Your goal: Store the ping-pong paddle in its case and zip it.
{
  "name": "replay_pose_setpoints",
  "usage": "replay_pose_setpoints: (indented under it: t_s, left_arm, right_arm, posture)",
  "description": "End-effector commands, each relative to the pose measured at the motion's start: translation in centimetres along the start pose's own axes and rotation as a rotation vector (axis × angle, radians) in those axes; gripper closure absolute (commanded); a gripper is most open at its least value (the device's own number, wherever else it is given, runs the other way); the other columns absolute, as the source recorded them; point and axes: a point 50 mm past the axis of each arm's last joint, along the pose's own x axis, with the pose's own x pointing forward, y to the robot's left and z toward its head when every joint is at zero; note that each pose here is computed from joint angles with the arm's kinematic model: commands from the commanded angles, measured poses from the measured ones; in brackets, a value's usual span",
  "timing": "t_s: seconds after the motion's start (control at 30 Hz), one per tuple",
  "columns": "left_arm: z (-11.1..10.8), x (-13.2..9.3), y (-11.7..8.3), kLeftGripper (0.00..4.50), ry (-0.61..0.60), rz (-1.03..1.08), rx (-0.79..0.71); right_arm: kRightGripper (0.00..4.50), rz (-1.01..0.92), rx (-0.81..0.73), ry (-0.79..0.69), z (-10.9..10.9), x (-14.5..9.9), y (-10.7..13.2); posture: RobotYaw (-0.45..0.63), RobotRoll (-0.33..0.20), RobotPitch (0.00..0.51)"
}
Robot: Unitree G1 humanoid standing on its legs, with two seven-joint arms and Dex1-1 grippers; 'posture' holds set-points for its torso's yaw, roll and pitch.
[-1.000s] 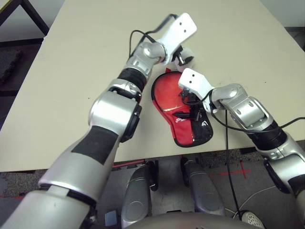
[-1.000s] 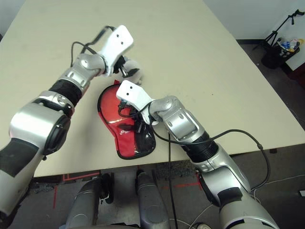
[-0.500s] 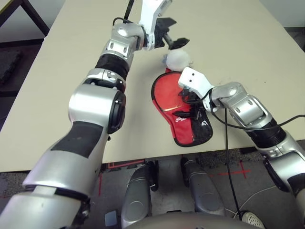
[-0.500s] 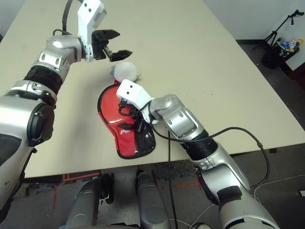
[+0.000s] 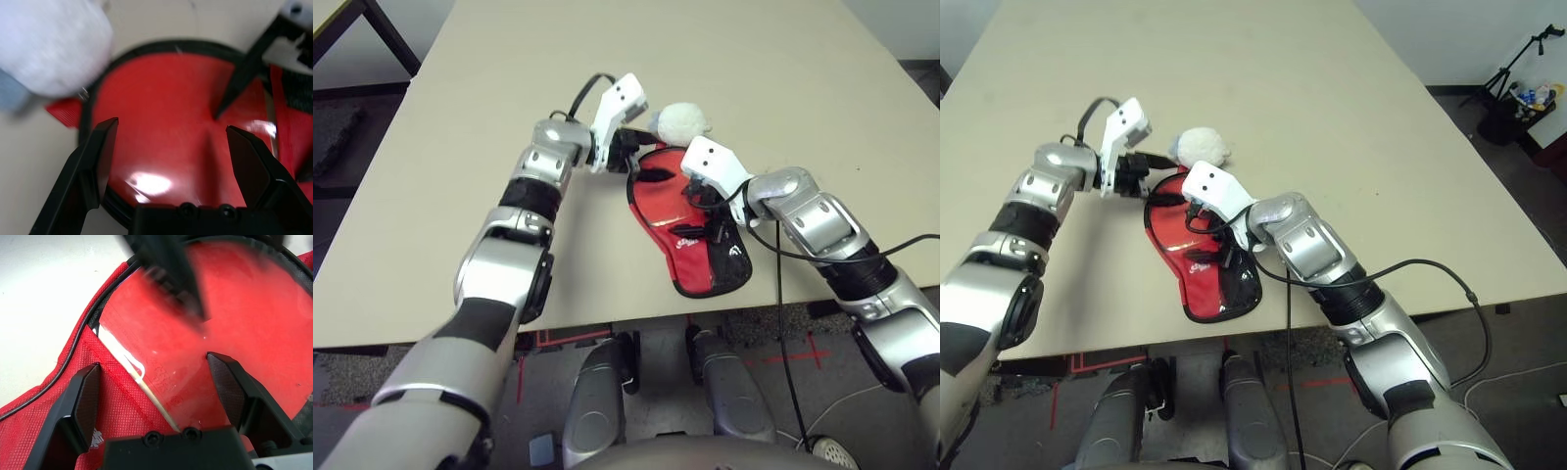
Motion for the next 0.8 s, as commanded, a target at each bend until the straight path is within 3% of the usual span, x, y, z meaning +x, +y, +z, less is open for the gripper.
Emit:
replay_pose_setpoints:
  t_s: [0.03, 0.23, 0.47, 0.8]
  left_arm:
    - [-1.1, 0.4, -0.8, 0.01, 0.02, -0.019, -0.034]
    - [-3.1, 1.2, -1.8, 0.01, 0.069, -0.035, -0.096]
    - [-3.9, 1.5, -1.7, 0.01, 0.112, -0.008, -0.131]
    - [-3.5, 2.2, -1.2, 0.01, 0.118, 0.032, -0.128]
  right_arm:
    - [0.0, 0.006, 0.088, 0.12, -3.0, 1.2, 0.4]
    - [0.0, -0.008, 0.089, 0.116, -2.9, 1.1, -0.1]
    - [0.0, -0.029, 0.114, 0.093, -2.1, 0.4, -1.0]
    - [0.0, -0.214, 0.129, 0.029, 2.0, -4.8, -6.0]
  posture:
    - [-0.06, 0.0, 0.233]
    - [-0.06, 0.0, 0.235]
    - [-0.07, 0.0, 0.235]
    - [-0.08, 0.0, 0.237]
